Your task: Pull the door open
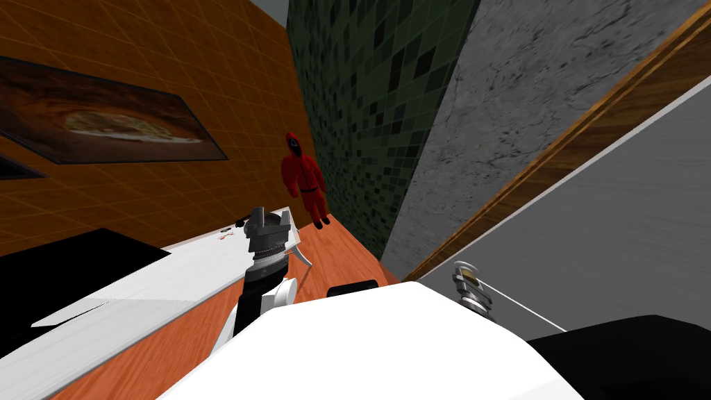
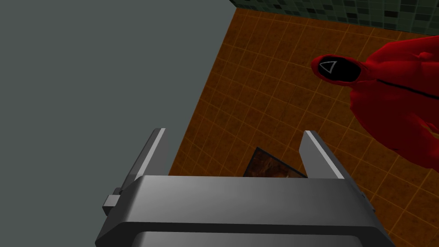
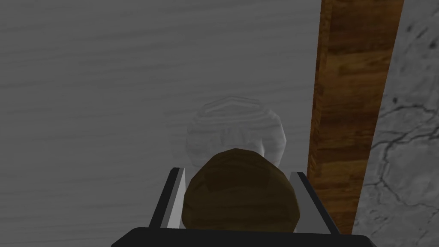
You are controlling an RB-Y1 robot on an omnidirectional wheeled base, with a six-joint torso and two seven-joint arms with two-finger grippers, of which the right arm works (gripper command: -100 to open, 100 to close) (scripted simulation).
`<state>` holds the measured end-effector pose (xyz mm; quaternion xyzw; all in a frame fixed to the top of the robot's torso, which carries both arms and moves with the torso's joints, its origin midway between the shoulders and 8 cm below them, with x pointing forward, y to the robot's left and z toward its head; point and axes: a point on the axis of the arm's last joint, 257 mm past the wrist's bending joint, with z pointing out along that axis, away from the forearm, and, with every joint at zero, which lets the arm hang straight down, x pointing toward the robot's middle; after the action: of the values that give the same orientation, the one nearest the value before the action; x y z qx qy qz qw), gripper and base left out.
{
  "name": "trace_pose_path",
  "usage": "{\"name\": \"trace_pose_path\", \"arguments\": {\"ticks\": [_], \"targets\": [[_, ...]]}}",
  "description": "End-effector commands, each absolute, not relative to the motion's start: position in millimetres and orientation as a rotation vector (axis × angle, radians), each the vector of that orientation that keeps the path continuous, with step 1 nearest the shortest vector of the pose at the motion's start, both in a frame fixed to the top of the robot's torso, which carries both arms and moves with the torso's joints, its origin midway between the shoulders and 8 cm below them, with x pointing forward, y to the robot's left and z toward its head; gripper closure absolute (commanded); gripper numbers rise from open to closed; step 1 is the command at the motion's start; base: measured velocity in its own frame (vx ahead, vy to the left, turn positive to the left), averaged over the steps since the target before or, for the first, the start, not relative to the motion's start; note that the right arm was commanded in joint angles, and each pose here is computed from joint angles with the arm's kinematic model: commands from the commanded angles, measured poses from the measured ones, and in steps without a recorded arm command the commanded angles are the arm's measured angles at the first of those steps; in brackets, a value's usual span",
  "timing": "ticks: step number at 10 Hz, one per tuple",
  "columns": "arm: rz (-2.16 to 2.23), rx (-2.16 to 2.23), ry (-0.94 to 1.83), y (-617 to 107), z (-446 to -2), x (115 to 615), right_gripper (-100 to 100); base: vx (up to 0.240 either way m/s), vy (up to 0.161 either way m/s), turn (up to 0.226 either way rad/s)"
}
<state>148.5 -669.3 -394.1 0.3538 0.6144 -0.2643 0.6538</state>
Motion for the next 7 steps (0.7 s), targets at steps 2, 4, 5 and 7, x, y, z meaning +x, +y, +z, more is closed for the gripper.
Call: {"name": "trace_pose_path", "arguments": {"ticks": [2,4,5,7], "targets": [[-0.535,0.85,1.359,-665.8,-395.6,152.6,100,-0.024,0.0,-0.006],[-0.48,0.888,1.33,-663.6,-396.4,157.1,100,-0.027,0.001,-0.006],[-0.452,0.907,1.315,-662.5,-396.9,159.5,100,-0.03,-0.002,-0.006],[-0.414,0.934,1.293,-661.4,-397.3,161.8,100,-0.021,0.001,-0.002]]}}
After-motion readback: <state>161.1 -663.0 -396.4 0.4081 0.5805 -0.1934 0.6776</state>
